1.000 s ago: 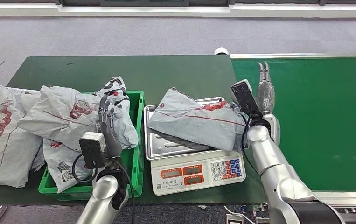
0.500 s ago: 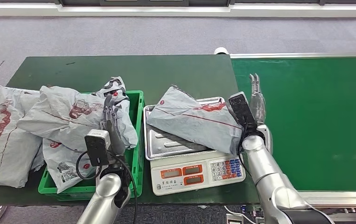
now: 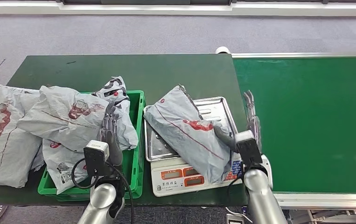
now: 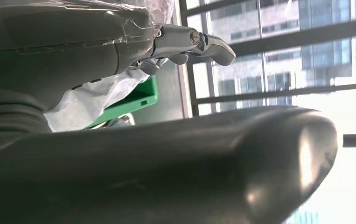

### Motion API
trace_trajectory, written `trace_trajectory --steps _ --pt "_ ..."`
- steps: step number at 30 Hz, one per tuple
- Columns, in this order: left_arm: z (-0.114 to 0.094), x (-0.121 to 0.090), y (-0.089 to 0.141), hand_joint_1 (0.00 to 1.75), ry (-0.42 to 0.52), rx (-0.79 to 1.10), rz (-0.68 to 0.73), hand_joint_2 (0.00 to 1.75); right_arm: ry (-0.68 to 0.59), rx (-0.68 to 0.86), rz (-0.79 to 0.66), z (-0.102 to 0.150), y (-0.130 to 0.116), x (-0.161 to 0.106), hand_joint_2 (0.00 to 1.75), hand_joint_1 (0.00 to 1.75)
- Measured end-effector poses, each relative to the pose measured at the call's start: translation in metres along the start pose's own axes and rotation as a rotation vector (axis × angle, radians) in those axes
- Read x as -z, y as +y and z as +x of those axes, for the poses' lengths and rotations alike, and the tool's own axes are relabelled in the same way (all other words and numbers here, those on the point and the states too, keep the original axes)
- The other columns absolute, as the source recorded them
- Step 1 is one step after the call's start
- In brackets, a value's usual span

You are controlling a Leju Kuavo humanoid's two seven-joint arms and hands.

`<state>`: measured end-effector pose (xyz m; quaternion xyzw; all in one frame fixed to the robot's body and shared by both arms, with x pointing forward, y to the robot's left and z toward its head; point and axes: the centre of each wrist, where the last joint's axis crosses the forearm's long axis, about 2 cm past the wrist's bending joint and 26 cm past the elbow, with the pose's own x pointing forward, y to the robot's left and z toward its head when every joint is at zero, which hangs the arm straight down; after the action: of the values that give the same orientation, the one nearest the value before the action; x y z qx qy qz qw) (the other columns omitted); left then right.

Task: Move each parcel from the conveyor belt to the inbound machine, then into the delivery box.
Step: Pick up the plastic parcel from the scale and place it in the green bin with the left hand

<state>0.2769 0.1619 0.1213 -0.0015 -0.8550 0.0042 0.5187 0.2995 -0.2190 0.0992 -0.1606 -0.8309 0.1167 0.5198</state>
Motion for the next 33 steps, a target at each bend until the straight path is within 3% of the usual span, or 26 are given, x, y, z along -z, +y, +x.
trace_trajectory --steps 4,8,16,33 --pt "0.005 -0.006 0.005 0.0 -0.014 -0.002 -0.044 0.0 -0.088 0.122 -0.028 0.032 -0.015 -0.043 1.75 0.0" --pt "0.012 -0.011 0.009 0.0 -0.035 -0.004 -0.049 0.0 -0.167 0.189 -0.018 0.053 -0.026 -0.061 1.75 0.0" --pt "0.023 -0.012 0.016 0.0 -0.09 0.005 -0.058 0.0 -0.289 0.265 0.032 0.073 -0.038 -0.068 1.75 0.0" --pt "0.034 -0.017 0.023 0.0 -0.15 0.046 -0.053 0.0 -0.383 0.322 0.031 0.081 -0.047 -0.066 1.75 0.0"
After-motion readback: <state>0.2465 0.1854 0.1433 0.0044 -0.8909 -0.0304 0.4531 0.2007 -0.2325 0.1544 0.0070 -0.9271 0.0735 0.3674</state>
